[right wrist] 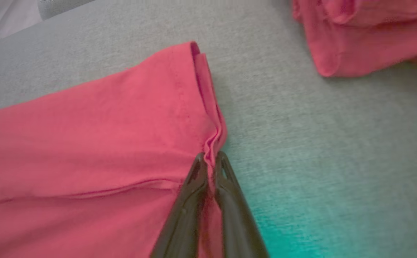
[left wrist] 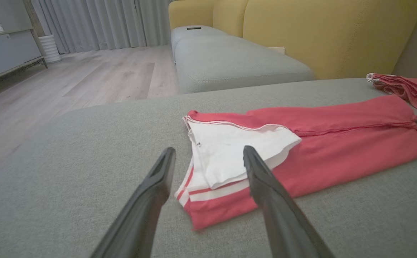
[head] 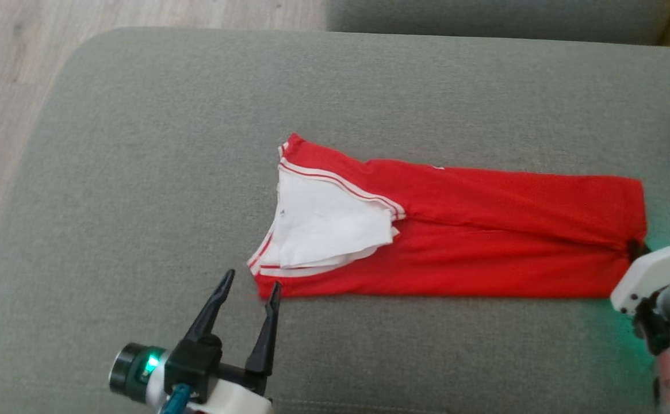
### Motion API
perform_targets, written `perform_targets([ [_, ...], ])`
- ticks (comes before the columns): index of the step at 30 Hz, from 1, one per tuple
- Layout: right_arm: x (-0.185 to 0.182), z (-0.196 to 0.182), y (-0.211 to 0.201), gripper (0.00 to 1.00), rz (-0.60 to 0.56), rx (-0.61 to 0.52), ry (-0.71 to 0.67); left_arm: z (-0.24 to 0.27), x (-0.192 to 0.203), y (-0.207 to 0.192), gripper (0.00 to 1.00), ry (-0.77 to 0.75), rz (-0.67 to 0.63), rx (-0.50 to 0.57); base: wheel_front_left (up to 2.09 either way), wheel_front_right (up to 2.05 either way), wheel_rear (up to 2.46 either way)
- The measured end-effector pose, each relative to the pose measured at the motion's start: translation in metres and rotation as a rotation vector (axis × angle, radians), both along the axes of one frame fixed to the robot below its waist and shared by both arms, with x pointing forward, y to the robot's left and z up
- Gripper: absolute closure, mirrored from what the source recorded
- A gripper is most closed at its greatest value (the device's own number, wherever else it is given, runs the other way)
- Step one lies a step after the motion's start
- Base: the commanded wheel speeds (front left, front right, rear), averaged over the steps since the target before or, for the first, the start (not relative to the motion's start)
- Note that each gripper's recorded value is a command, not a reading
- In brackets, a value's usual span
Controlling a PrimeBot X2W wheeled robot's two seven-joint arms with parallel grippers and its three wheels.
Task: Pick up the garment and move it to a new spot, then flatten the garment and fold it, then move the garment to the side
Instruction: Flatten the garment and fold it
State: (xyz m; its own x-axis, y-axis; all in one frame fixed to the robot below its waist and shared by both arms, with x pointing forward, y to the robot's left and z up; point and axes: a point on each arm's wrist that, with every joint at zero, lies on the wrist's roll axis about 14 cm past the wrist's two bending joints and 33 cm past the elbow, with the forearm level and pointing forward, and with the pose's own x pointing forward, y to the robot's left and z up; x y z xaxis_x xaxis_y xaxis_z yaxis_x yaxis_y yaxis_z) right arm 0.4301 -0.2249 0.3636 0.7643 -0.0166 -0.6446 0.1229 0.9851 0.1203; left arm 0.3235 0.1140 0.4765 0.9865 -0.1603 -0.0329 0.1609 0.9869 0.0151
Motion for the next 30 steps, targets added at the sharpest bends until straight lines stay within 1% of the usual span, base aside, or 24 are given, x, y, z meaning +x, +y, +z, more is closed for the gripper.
perform_targets([
  [3, -0.001, 0.007, -0.021, 1.00, -0.023, -0.037, -0.018, 0.001, 0.002, -0.002, 0.00, -0.004, -0.010, -0.002, 0.00, 0.00, 0.00],
  [9, 0.007, 0.044, -0.075, 1.00, -0.098, -0.118, -0.109, 0.002, 0.011, -0.008, 0.00, -0.014, -0.038, 0.003, 0.00, 0.00, 0.00],
  [11, 0.011, 0.059, -0.082, 1.00, -0.114, -0.115, -0.145, 0.003, 0.013, -0.010, 0.00, -0.016, -0.046, 0.002, 0.00, 0.00, 0.00],
  [14, 0.020, 0.081, -0.077, 1.00, -0.107, -0.091, -0.211, 0.004, 0.015, -0.015, 0.00, -0.021, -0.064, 0.002, 0.00, 0.00, 0.00],
  [17, 0.029, 0.105, -0.055, 1.00, -0.073, -0.037, -0.290, 0.008, 0.015, -0.019, 0.00, -0.036, -0.082, 0.002, 0.00, 0.00, 0.00],
  [21, 0.038, 0.137, -0.010, 1.00, 0.016, 0.041, -0.379, 0.013, 0.014, -0.019, 0.00, -0.054, -0.078, 0.004, 0.00, 0.00, 0.00],
  [23, 0.036, 0.142, 0.013, 1.00, 0.064, 0.079, -0.390, 0.015, 0.012, -0.017, 0.00, -0.059, -0.066, 0.001, 0.00, 0.00, 0.00],
  [24, 0.036, 0.142, 0.013, 1.00, 0.064, 0.079, -0.390, 0.015, 0.012, -0.017, 0.00, -0.059, -0.066, 0.001, 0.00, 0.00, 0.00],
  [30, 0.028, 0.151, 0.094, 1.00, 0.239, 0.180, -0.388, 0.019, 0.003, -0.009, 0.00, -0.066, -0.030, -0.011, 0.00, 0.00, 0.00],
])
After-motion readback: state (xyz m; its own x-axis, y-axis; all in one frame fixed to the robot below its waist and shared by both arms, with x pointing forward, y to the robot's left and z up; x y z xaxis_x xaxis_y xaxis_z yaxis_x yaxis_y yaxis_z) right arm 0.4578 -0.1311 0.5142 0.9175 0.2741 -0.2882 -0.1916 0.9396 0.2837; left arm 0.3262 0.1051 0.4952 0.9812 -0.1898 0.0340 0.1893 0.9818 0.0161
